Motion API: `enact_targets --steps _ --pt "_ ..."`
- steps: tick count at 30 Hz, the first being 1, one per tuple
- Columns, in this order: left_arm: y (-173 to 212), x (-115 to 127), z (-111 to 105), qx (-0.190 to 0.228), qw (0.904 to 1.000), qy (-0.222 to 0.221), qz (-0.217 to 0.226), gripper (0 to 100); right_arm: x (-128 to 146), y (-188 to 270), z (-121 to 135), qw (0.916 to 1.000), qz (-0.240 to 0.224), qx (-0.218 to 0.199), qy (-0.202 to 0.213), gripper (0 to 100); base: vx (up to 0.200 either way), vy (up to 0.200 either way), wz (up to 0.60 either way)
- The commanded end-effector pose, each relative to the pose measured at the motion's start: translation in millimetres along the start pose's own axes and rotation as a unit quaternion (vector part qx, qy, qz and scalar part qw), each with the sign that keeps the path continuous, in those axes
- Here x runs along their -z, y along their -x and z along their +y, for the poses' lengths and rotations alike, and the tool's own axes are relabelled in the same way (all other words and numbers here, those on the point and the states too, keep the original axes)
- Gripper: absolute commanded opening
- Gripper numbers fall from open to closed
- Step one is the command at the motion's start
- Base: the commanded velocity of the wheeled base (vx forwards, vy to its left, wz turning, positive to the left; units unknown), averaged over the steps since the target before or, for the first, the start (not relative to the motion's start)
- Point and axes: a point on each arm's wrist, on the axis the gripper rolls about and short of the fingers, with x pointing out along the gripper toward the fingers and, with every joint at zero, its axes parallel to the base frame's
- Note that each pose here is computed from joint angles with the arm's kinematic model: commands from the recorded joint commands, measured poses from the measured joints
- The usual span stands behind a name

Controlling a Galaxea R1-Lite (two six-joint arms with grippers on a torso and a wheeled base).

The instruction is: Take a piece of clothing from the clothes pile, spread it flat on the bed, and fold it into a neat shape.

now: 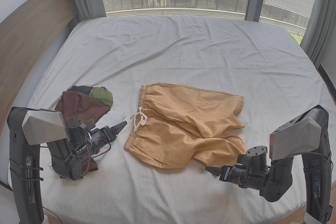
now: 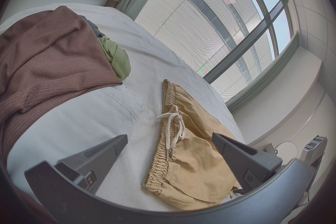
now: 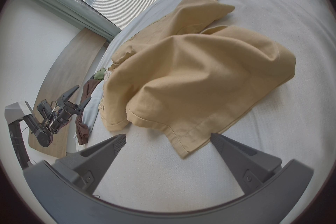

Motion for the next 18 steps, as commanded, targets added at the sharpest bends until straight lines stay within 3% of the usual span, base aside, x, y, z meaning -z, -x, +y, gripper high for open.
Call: enact_targets --steps 1,5,18 --pt "0.0 0.5 0.2 0.0 1.0 0.0 0.001 100 4.3 -4.6 -0.2 0.9999 0.013 0.01 0.0 100 0.0 0.0 0.0" --pt "0.5 -0.1 0.3 -0.001 1.0 0.0 0.0 100 8.2 -6.9 2.4 0.9993 0.021 0.032 -0.002 100 0.0 0.0 0.0" --pt "0.1 -1.0 0.6 0.0 1.0 0.0 -0.002 100 8.0 -15.1 11.4 0.9994 0.014 0.032 -0.004 100 0.0 0.0 0.0"
